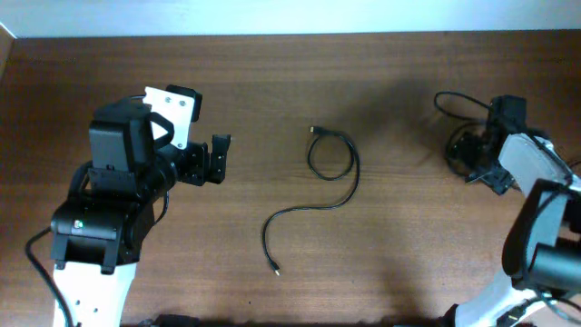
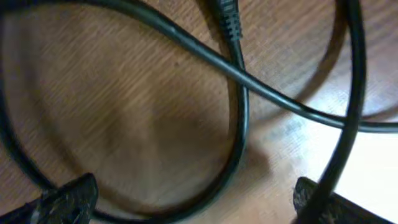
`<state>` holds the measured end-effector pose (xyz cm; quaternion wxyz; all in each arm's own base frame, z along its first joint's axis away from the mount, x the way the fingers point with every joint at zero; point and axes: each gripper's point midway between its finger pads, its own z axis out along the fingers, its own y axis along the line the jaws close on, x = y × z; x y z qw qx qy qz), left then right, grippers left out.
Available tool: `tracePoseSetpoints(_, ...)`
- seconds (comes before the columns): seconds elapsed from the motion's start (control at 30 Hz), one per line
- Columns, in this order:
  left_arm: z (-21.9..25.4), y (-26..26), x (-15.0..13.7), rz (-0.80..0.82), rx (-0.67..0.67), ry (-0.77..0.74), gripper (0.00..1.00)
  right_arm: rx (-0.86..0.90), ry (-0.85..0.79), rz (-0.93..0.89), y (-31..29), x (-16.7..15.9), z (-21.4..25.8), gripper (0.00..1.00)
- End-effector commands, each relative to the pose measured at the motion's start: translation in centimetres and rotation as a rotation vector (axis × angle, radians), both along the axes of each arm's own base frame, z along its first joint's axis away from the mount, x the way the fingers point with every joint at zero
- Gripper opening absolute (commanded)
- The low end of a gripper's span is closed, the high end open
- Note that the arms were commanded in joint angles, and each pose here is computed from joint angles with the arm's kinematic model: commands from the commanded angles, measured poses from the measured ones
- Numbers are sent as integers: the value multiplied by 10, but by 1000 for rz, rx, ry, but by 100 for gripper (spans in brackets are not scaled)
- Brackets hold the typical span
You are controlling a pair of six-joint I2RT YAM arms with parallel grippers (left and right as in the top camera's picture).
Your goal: Untangle cables
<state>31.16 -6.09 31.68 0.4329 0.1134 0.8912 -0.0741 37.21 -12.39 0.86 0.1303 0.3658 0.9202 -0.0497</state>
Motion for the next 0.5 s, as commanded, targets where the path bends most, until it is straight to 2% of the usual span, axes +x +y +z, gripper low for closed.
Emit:
tracePoseSetpoints(0.0, 3, 1, 0, 0, 8, -11, 99, -2, 49, -4, -2, 0, -36, 99)
tracePoseSetpoints(0.1, 3, 1, 0, -1, 8, -11, 99, -21, -16, -5, -8, 23, -58, 99)
tracePoseSetpoints(0.17, 3, 1, 0, -1, 8, -11, 99, -73, -111, -14, -21, 48, -66, 99)
tracePoseSetpoints(0.23, 3, 1, 0, -1, 8, -11, 99, -144, -280, -59, -51, 81, -65, 99)
tracePoseSetpoints(0.27, 3, 1, 0, 0, 8, -11, 99, -200, -375, -64, -76, 97, -59, 99)
tracePoseSetpoints(0.33, 3, 1, 0, 0, 8, -11, 99, -246, -487, -144, -125, 100, -41, 99)
tracePoseSetpoints(0.4, 3, 1, 0, -1, 8, -11, 99, -272, -534, -60, -147, 107, -12, 99)
tracePoseSetpoints(0.43, 3, 1, 0, -1, 8, -11, 99, -290, -574, -67, -155, 112, 9, 99)
tracePoseSetpoints(0.47, 3, 1, 0, 0, 8, -11, 99, -337, -642, -47, -162, 122, 51, 99)
